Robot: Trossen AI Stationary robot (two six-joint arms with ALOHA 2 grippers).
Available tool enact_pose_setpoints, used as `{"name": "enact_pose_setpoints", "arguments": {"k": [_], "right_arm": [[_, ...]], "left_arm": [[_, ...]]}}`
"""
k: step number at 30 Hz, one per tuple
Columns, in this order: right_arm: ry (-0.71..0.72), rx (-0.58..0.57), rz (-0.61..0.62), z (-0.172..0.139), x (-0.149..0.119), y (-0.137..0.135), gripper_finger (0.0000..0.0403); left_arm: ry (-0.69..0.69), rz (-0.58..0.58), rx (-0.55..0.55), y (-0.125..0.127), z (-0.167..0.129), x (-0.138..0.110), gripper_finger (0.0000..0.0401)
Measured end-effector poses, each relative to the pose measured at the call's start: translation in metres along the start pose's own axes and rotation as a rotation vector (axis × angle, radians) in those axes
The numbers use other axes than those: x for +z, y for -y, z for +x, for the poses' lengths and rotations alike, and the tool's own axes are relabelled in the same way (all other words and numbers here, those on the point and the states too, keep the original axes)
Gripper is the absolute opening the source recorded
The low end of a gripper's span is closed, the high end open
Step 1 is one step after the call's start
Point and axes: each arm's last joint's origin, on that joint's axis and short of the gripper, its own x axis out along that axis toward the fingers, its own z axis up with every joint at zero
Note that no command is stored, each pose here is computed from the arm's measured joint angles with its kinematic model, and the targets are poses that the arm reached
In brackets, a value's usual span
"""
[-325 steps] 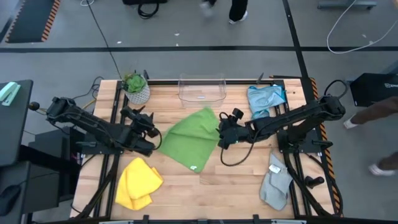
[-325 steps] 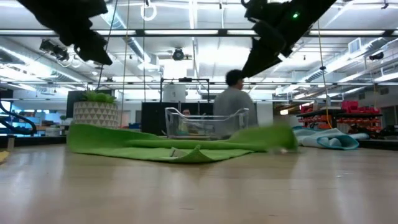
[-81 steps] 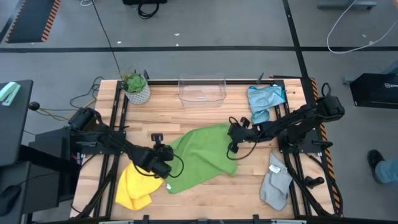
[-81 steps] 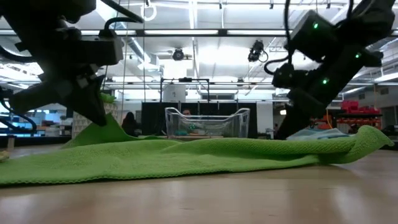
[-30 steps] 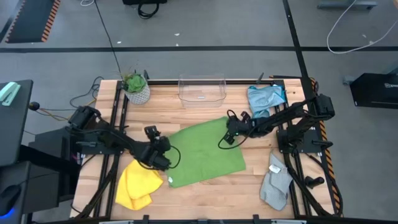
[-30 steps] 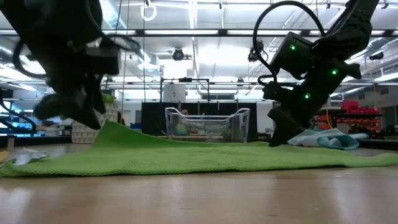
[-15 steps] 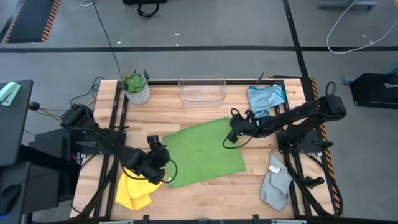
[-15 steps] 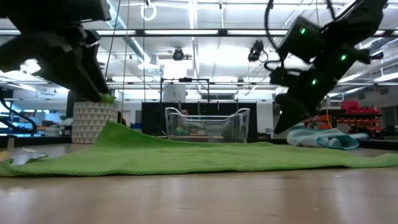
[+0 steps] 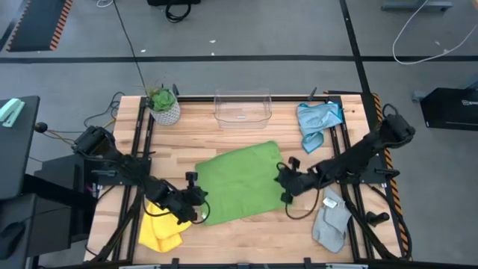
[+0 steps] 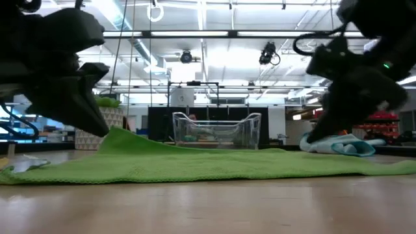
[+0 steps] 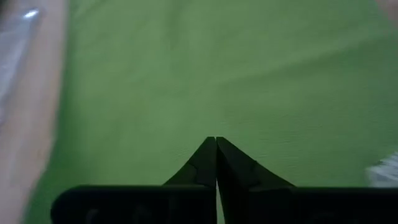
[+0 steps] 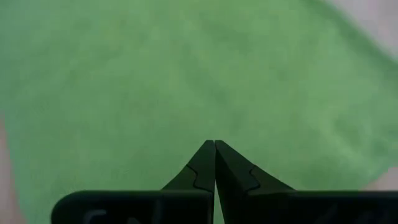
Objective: Fold microfiber towels
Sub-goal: Fold the green microfiber cloth
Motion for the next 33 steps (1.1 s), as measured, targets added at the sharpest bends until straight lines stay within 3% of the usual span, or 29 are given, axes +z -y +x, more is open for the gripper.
{"name": "enact_pose_setpoints", "arguments": {"k": [8, 20, 24, 28, 33], "right_arm": [[-0.082, 0.023, 0.009, 0.007, -0.018, -0.011, 0.0010], [-0.071, 0.103, 0.097, -0.016, -0.040, -0.041, 0.0014], [-0.003, 0.120, 0.056, -0.026, -0.038, -0.055, 0.0028], [0.038, 0.147, 0.014, -0.033, -0.030, -0.067, 0.0055], [0.071, 0.168, -0.028, -0.038, -0.018, -0.076, 0.0100]], "left_arm": [[0.008, -0.002, -0.029, 0.002, 0.000, -0.002, 0.0063], [0.036, 0.015, -0.067, 0.012, -0.007, -0.002, 0.0052], [0.079, 0.002, -0.188, 0.023, -0.013, 0.002, 0.0065], [0.093, 0.001, -0.230, 0.037, -0.017, 0.006, 0.0097], [0.038, 0.065, -0.224, 0.059, -0.012, 0.016, 0.0171]]}}
